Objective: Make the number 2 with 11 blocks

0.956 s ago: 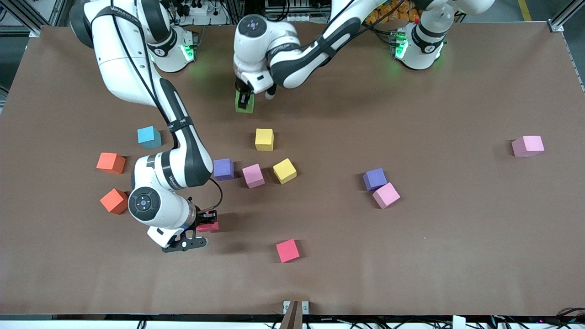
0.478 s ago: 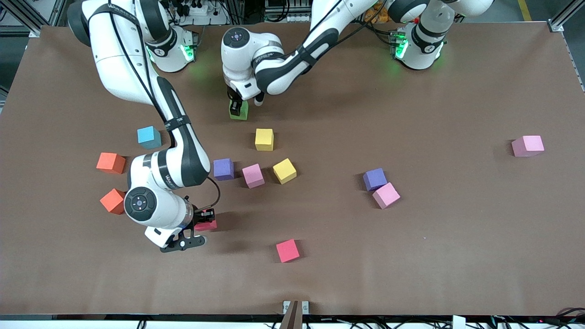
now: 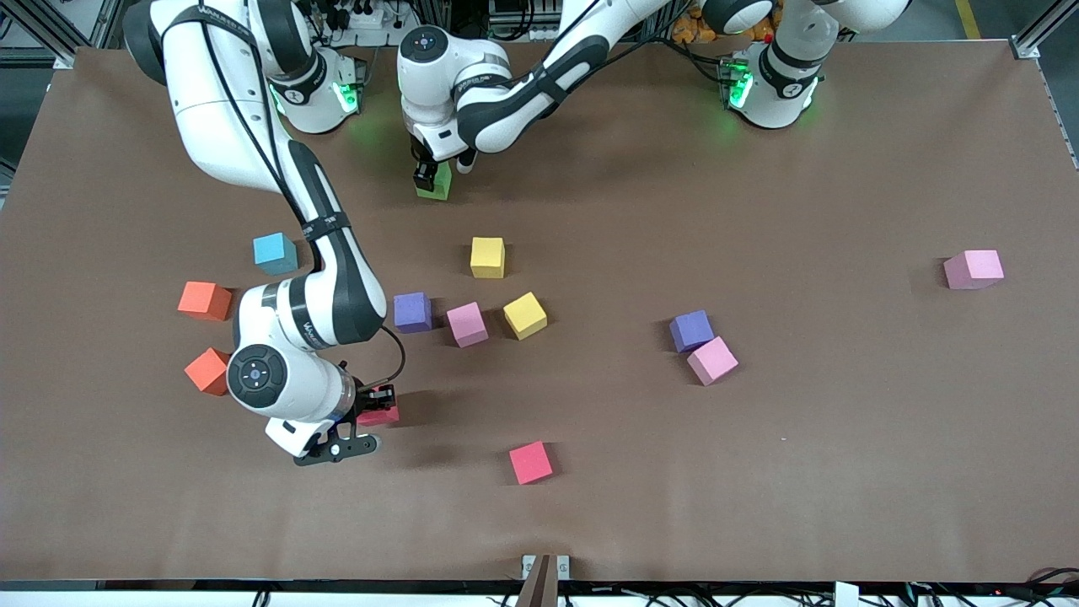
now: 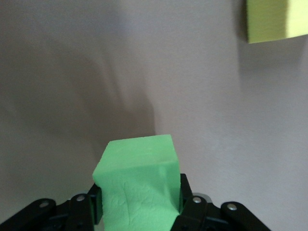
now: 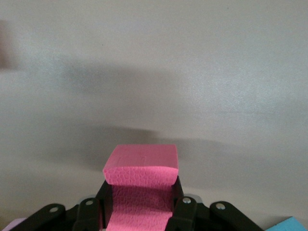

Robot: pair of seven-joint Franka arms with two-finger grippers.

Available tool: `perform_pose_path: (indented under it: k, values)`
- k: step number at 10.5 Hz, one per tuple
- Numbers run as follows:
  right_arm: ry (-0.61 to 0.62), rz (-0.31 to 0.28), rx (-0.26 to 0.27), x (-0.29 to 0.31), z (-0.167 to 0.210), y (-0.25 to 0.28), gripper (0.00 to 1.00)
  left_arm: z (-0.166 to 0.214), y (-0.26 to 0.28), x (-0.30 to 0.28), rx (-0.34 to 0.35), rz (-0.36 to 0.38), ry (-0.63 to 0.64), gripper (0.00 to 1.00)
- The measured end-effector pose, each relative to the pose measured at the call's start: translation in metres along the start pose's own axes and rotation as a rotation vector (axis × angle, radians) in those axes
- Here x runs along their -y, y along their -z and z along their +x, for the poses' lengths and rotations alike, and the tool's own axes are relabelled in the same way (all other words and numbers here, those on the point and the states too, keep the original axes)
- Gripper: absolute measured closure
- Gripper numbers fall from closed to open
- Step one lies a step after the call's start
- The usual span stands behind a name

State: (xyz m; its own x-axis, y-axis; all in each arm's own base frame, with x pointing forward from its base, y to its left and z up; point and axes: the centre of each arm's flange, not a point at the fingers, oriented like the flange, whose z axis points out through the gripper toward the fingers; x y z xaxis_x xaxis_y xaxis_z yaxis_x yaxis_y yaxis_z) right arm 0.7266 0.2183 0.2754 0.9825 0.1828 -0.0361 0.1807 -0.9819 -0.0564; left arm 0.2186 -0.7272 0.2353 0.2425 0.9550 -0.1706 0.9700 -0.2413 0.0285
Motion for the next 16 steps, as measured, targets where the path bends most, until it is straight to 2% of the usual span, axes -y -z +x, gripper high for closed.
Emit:
perform_pose_path:
  k: [3,16]
  values:
    - [0.0,0.0,0.001,0.0,0.0,0.0,0.5,0.001,-0.023,0.003,-0.009,0.017,0.029,0.4]
    - [0.001,0.002,-0.006,0.0,0.0,0.007,0.5,0.002,-0.03,-0.004,-0.006,0.019,0.114,0.4]
